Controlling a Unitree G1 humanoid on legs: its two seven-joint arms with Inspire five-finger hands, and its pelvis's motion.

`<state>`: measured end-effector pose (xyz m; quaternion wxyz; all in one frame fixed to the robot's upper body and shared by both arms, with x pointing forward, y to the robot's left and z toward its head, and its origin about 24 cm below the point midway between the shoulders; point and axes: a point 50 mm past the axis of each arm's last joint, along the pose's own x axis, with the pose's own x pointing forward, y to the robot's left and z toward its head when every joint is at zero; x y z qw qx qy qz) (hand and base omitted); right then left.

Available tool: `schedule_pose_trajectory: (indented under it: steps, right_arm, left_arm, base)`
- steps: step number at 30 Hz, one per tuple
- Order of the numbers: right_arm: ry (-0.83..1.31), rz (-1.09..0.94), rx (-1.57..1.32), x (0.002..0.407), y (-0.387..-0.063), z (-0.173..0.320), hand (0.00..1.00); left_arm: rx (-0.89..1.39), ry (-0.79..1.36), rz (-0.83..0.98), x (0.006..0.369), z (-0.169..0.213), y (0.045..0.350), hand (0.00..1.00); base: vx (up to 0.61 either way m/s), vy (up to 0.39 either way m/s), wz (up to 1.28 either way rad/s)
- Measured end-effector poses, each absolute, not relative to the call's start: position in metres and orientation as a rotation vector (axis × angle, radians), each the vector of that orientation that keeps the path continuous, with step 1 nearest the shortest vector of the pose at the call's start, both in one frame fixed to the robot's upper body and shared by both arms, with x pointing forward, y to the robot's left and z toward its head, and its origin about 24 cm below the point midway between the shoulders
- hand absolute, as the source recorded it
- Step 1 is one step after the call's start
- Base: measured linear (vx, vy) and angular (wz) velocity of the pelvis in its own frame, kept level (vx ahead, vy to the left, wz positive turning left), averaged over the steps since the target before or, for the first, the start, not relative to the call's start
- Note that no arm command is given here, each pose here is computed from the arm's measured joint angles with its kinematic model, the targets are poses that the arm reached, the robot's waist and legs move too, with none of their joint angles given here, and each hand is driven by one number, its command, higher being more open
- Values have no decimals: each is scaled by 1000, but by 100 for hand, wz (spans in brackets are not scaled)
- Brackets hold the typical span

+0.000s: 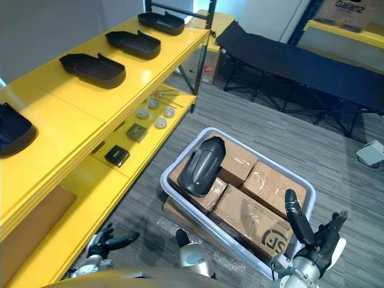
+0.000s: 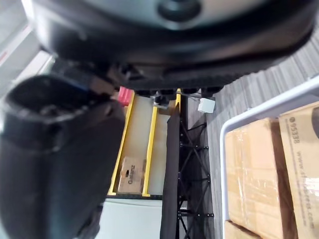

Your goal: Walk over and take three plastic housings, then place them on the shelf

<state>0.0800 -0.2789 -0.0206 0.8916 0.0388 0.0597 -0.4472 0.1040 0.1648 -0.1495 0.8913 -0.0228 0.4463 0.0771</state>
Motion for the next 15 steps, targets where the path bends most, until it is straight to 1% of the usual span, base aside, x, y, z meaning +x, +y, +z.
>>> schedule_pose_trajectory:
  steps: [1, 3, 6, 7, 10, 13, 15]
  right_arm:
    - [119, -919, 91, 82, -276, -21, 100]
    - [82, -840, 136, 101, -261, -19, 100]
    - [42, -725, 181, 130, -239, -16, 100]
    - [14, -676, 207, 145, -230, -13, 100]
    - [-24, -583, 226, 172, -215, -8, 100]
    - [-41, -569, 239, 182, -211, -5, 100]
    - [-46, -582, 242, 184, -211, -4, 100]
  left_arm:
    - [-56, 929, 143, 104, -150, 158, 100]
    - [-85, 924, 99, 107, -148, 139, 100]
    - [-98, 935, 98, 104, -149, 133, 100]
    - [-91, 930, 101, 105, -148, 133, 100]
    - [-21, 901, 97, 110, -144, 141, 100]
    - [21, 899, 93, 110, -144, 151, 100]
    - [56, 898, 70, 109, -144, 157, 100]
  base:
    - [-41, -27, 22]
    - [-41, -5, 25]
    - [-4, 0, 20]
    - [-1, 3, 15]
    - [11, 32, 7]
    - [79, 41, -11]
    - [110, 53, -48]
